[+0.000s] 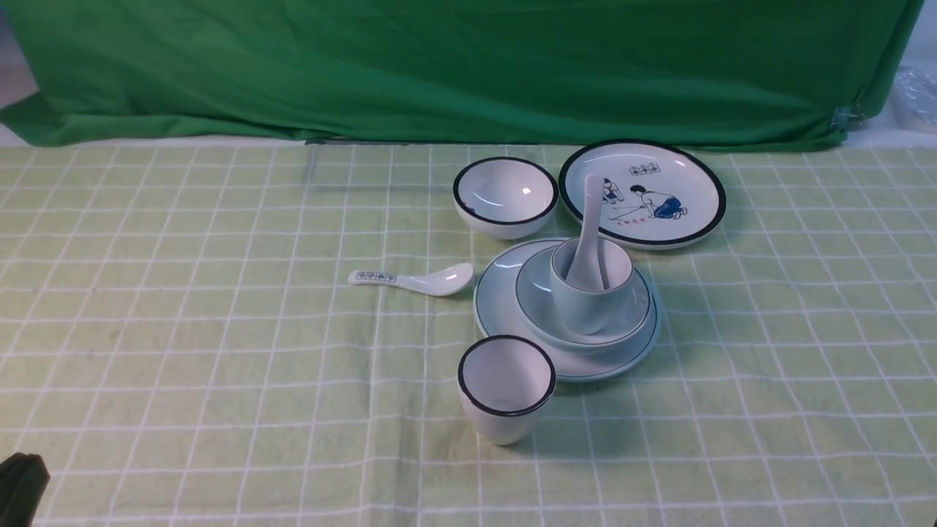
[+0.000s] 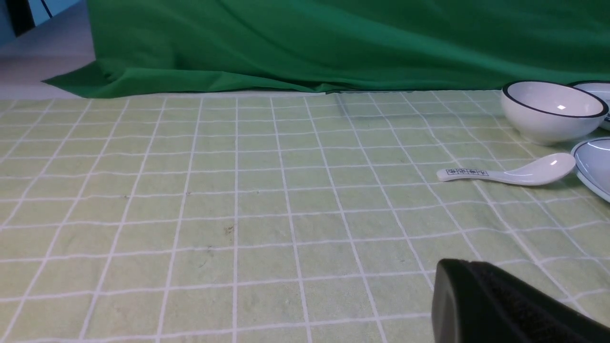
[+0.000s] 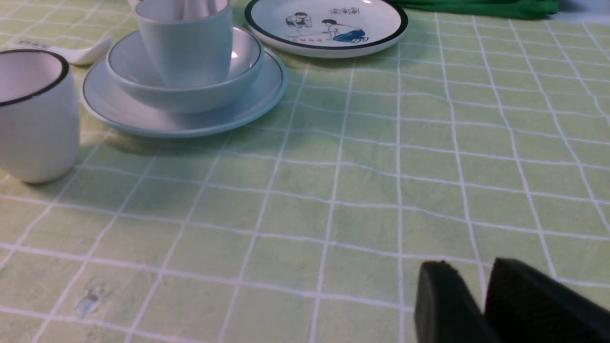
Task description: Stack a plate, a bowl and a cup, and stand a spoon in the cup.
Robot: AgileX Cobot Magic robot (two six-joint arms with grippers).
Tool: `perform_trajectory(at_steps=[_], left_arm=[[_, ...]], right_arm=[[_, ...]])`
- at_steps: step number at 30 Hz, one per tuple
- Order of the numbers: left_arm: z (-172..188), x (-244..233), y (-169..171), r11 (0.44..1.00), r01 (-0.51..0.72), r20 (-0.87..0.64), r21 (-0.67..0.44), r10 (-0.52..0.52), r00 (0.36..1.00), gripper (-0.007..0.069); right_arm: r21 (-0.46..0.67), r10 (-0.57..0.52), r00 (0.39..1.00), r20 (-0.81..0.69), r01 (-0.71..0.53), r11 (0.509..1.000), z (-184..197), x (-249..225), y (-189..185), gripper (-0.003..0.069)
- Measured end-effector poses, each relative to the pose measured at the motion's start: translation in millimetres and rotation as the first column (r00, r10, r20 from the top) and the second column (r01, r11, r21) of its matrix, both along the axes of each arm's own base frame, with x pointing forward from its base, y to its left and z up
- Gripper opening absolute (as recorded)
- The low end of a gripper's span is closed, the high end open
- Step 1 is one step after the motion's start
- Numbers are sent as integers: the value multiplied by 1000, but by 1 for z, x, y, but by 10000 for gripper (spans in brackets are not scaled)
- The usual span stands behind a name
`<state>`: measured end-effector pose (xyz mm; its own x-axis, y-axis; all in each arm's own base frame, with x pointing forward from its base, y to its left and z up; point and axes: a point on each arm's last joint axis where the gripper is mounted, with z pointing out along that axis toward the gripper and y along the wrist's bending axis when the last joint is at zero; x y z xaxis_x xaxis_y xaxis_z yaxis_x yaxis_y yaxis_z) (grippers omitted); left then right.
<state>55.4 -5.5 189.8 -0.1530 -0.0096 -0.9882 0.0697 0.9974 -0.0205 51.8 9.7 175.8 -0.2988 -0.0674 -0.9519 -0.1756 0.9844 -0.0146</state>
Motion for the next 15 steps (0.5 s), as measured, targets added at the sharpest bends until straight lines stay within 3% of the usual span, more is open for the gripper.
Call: perform_trajectory(at_steps=[15], left_arm=[[0,0,0,1000,0,0,0,0,1000,2]], right_arm=[[0,0,1000,0,0,1000,0,0,0,218]])
